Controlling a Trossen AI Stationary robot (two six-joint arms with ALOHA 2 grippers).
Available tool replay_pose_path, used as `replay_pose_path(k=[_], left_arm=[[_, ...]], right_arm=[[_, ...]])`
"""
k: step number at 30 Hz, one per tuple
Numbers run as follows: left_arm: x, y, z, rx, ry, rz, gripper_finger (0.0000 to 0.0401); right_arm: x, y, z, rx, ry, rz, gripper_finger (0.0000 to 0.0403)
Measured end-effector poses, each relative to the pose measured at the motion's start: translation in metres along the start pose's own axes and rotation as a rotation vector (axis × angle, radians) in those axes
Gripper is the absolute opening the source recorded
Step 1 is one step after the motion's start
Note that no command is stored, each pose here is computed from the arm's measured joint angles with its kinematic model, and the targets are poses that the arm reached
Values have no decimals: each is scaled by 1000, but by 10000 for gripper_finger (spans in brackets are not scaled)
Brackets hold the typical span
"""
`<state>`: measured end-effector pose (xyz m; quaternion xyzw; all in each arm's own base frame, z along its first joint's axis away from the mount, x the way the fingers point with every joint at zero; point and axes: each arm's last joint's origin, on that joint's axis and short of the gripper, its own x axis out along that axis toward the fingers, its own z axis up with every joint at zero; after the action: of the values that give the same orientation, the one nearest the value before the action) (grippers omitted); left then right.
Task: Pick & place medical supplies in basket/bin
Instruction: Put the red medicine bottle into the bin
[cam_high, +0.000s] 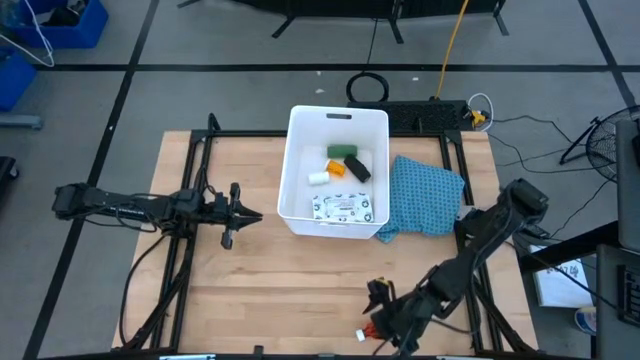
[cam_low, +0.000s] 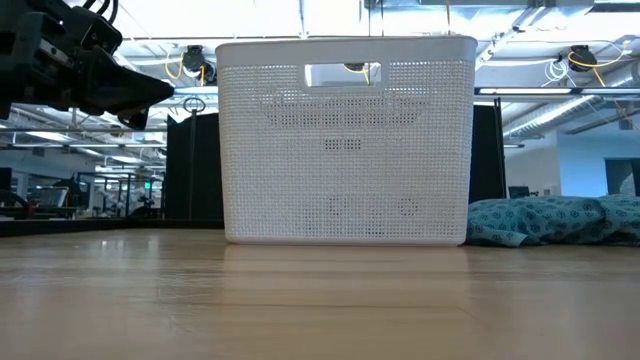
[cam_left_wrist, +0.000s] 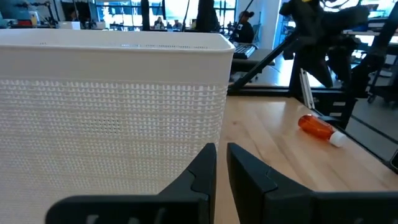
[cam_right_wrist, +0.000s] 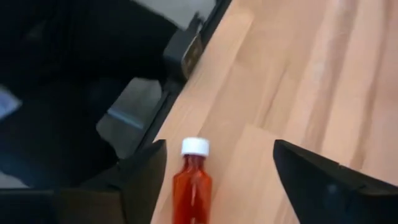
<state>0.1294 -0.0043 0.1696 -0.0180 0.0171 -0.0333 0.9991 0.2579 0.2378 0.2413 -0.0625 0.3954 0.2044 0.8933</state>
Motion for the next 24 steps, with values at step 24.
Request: replay_pose_path(k=[24], left_arm=[[0,-1,-1,-21,17,-40,45]], right_arm=[[56,23,-38,47,193,-4,315]])
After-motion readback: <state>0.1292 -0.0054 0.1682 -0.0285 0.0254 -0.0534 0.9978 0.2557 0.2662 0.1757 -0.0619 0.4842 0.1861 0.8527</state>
